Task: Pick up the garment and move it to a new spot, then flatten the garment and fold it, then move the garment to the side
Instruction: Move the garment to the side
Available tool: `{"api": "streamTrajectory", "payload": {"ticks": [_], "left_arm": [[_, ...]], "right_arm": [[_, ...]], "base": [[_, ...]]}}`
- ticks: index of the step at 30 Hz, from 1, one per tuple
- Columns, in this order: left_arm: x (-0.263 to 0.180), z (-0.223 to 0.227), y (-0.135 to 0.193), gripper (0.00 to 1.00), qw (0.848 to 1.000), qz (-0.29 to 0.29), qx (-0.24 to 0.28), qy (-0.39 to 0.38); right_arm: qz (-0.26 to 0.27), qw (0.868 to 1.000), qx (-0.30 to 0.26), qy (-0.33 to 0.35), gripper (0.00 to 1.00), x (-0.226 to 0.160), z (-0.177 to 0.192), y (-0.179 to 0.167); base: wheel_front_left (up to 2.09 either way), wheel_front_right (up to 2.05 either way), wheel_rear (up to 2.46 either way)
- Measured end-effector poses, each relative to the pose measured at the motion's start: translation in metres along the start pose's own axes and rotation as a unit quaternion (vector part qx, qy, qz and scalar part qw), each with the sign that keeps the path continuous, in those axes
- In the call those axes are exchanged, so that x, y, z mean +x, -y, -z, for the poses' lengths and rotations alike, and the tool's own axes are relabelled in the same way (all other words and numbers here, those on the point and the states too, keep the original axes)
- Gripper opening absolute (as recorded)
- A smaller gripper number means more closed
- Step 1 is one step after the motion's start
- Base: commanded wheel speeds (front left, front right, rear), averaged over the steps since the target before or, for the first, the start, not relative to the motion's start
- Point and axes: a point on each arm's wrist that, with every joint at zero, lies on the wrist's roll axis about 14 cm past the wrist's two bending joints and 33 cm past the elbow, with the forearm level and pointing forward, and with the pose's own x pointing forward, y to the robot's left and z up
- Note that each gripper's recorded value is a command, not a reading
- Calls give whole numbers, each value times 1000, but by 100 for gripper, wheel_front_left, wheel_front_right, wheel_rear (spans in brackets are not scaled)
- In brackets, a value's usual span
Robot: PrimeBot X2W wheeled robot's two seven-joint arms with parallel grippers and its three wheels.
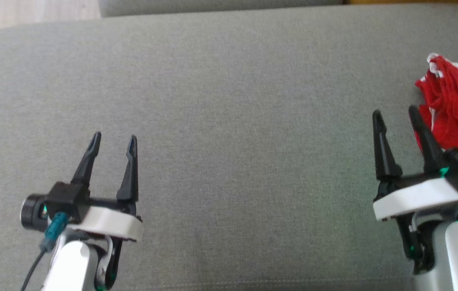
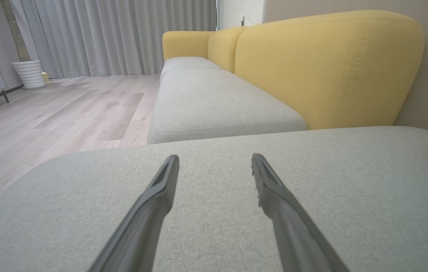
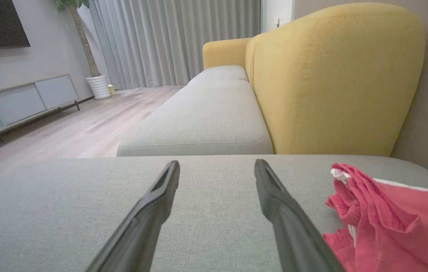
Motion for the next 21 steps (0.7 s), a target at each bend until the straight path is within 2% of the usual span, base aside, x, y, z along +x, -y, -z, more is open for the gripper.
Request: {"api": "streamTrajectory", "payload": {"ticks": [9, 21], "left_arm": [[-31, -4, -4, 100, 1000, -14, 2, -2], [-48, -5, -1, 100, 1000, -13, 8, -3]], "right_arm": [[-13, 1000, 21, -5, 100, -23, 9, -13], [4, 1000, 19, -15, 100, -49, 14, -5]], "base": [[0, 0, 0], [0, 0, 0]]}}
